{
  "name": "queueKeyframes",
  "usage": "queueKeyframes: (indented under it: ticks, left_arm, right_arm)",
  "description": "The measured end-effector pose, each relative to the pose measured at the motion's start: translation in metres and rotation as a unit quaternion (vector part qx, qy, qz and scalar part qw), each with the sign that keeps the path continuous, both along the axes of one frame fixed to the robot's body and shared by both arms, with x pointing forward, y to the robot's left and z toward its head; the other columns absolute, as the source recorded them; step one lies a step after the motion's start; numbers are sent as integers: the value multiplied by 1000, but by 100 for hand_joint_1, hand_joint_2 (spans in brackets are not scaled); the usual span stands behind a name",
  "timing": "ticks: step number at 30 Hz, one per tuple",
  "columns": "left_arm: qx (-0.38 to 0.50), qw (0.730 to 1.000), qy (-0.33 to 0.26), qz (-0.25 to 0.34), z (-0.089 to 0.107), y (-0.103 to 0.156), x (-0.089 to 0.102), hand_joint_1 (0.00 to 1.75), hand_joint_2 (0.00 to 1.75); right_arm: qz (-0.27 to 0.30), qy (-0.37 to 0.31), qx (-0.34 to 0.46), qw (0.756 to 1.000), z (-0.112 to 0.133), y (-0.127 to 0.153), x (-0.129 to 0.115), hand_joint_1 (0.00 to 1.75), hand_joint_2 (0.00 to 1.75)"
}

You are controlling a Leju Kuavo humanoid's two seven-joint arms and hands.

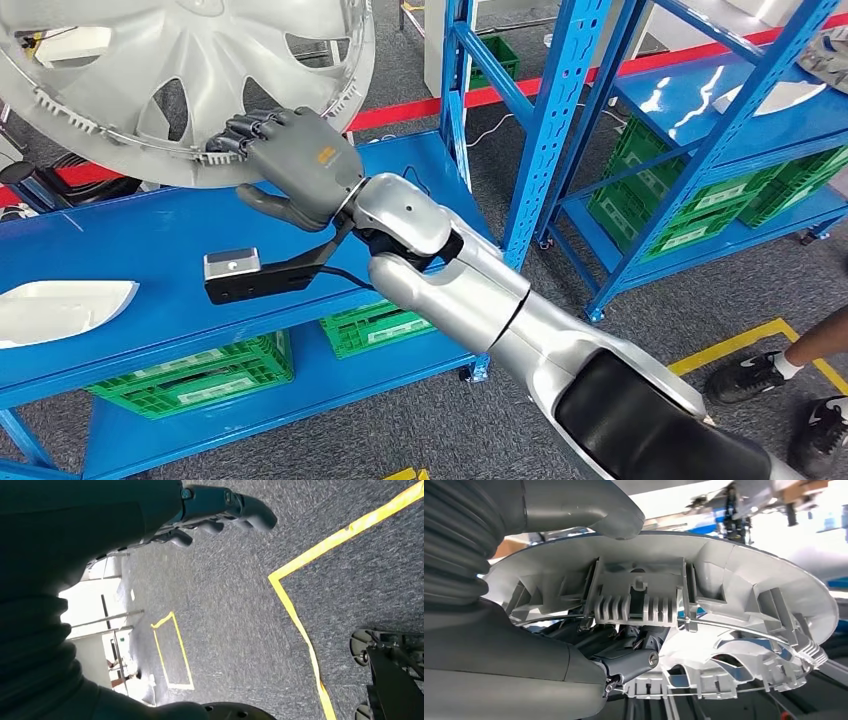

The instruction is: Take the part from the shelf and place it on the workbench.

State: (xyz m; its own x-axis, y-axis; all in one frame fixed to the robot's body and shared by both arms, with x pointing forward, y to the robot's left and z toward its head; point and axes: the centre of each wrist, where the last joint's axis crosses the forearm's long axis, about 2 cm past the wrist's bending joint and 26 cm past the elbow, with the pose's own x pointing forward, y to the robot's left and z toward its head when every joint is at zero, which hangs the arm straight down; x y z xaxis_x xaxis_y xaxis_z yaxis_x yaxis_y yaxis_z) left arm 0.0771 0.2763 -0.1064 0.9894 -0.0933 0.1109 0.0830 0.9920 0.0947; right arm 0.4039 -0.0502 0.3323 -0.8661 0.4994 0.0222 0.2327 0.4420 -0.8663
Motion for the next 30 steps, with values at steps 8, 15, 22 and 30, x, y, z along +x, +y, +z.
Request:
queueKeyframes:
  ticks: [8, 15, 22, 30]
  left_arm:
    - [-1, 1000, 6, 9, -1, -1, -7, 0, 175]
    - [-1, 1000, 12, 23, -2, -2, -13, 0, 175]
    - [-8, 999, 13, 44, -2, -2, -13, 0, 175]
    - [-31, 997, 13, 70, -2, -1, -13, 0, 175]
  right_arm:
    - [54, -47, 12, 997, -4, 6, -35, 175, 175]
    - [99, -86, 15, 991, -3, 10, -67, 175, 175]
    - [121, -98, 11, 988, -4, 13, -80, 175, 175]
    - [120, -96, 5, 988, -8, 10, -80, 175, 175]
